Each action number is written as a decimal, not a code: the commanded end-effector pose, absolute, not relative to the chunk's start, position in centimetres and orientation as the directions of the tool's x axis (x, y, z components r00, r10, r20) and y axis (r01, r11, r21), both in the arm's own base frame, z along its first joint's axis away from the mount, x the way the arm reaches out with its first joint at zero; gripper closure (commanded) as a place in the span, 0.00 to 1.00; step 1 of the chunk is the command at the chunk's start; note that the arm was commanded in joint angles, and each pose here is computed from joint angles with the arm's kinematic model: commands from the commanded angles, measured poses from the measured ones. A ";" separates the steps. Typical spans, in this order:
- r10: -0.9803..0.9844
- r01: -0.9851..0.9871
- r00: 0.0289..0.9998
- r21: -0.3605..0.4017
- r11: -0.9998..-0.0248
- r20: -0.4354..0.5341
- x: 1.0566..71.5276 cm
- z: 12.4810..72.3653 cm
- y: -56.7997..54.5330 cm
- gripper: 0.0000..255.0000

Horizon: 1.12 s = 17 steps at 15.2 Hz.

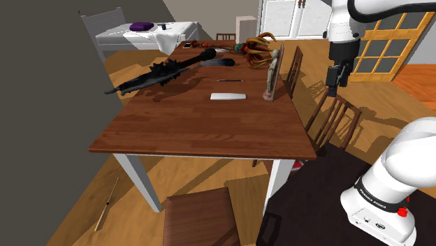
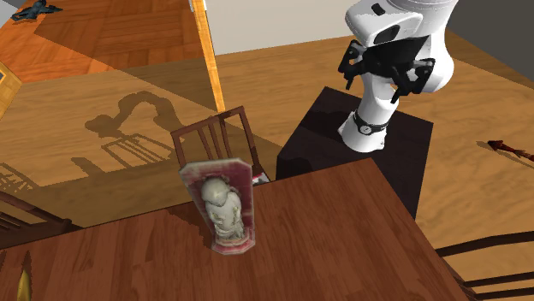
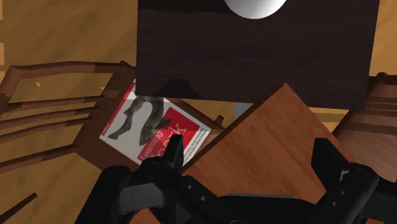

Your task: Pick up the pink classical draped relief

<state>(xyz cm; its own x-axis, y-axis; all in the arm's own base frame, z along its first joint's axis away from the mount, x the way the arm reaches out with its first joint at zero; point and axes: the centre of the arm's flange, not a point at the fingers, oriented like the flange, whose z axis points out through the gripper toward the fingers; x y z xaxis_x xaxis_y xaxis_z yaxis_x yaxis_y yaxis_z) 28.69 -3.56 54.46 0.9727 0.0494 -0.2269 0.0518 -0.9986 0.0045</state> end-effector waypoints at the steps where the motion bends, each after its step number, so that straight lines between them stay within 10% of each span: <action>1: 0.049 0.052 0.973 0.004 -0.999 -0.227 28.7 54.5 -3.6 0.00; 17: 0.228 0.237 0.963 0.050 -0.970 -0.143 46.3 56.7 -11.1 0.00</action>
